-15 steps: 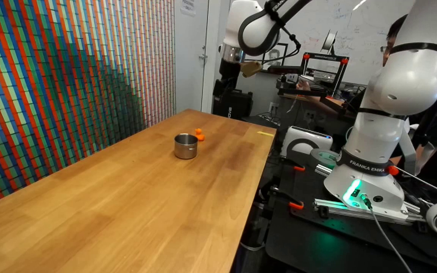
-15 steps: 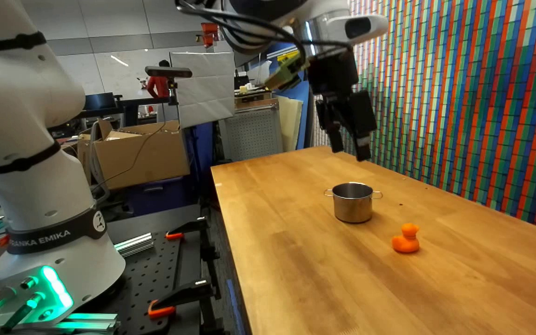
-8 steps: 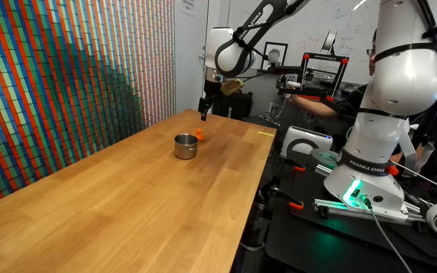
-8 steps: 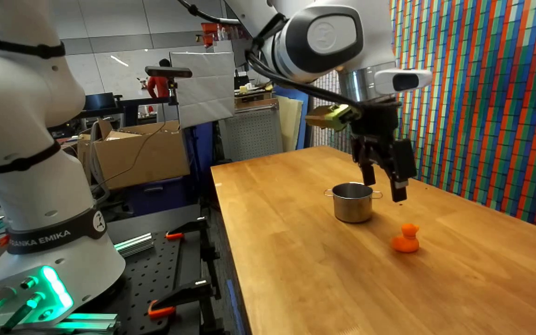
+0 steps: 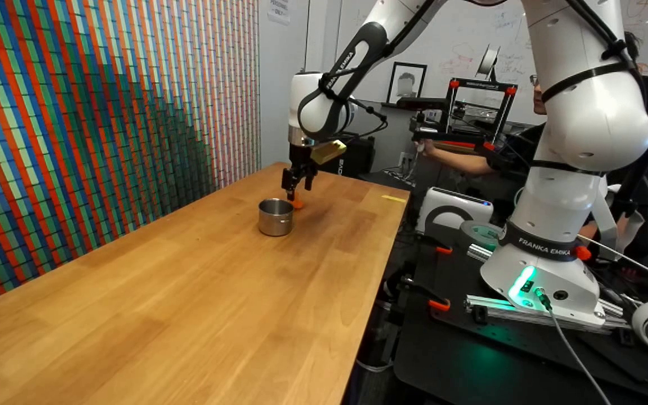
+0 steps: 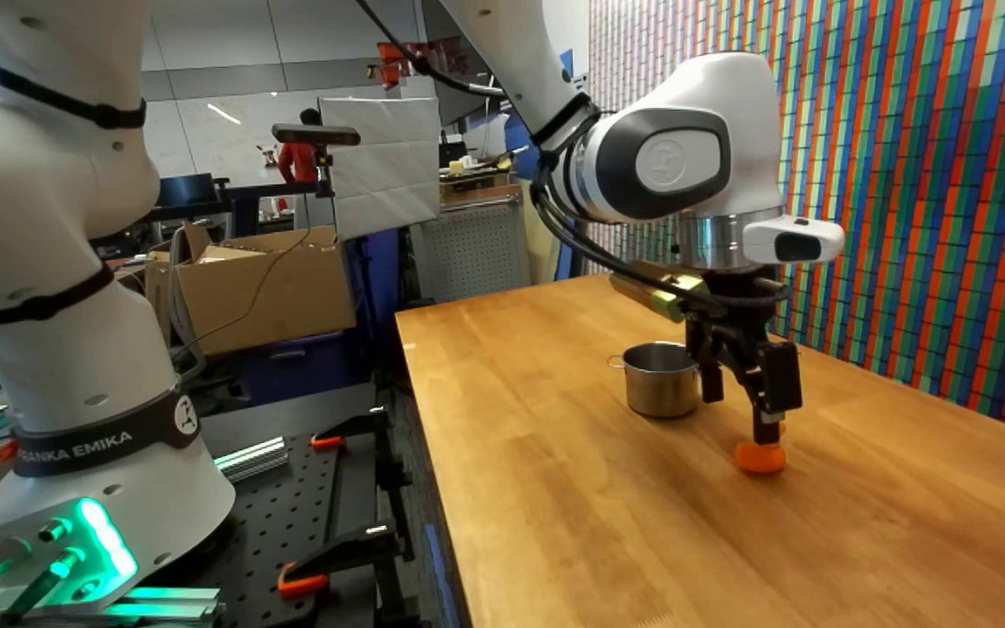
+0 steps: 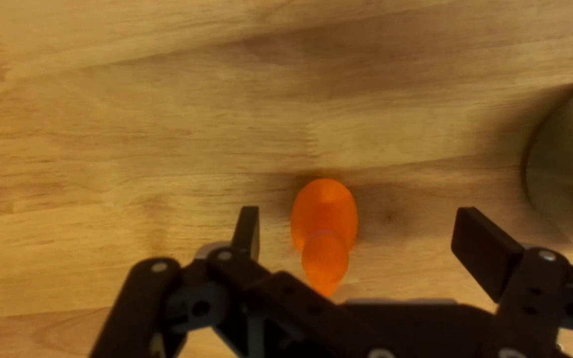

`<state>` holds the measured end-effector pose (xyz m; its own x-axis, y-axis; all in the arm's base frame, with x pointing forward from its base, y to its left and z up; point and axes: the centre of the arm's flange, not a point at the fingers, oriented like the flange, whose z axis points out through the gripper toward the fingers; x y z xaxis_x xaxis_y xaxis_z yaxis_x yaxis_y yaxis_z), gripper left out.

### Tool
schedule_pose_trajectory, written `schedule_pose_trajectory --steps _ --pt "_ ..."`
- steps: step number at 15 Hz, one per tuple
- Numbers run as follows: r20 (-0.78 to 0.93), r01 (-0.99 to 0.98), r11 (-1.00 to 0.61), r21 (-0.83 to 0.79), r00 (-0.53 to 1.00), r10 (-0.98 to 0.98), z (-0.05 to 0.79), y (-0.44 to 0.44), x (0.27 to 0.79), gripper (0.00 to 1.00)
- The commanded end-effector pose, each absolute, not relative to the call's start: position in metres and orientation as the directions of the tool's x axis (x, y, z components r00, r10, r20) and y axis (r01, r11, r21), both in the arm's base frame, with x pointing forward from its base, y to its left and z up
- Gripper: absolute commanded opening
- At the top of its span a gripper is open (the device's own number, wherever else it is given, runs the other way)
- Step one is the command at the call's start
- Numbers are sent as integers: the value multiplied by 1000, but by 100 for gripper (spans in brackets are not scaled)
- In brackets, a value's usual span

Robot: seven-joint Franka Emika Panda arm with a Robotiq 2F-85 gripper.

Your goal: Put the orange rubber duck in the pot

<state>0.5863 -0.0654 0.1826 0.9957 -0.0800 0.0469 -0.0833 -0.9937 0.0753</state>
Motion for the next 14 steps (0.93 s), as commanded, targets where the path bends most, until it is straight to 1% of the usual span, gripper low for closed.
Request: schedule_pose_trajectory --steps 1,2,3,4,7,9,10,11,12,14 --pt "48 -83 -993 78 996 -80 164 -71 610 100" --pt "50 -80 -994 76 996 -76 158 -70 610 75" --pt "51 -73 -995 71 996 -70 153 -69 609 74" --pt "49 -66 -995 71 997 -62 148 -68 608 68" --pt "46 -51 -997 64 998 -48 127 -63 607 41" --pt "43 -36 -997 64 999 -33 124 -60 607 27" --pt "44 -26 -998 64 999 -24 126 -60 608 21" --pt "44 -19 -998 63 999 -16 128 -61 609 21" --pt "44 -11 -998 56 999 -8 132 -62 612 24" --pt "44 8 -999 50 999 11 140 -60 615 23"
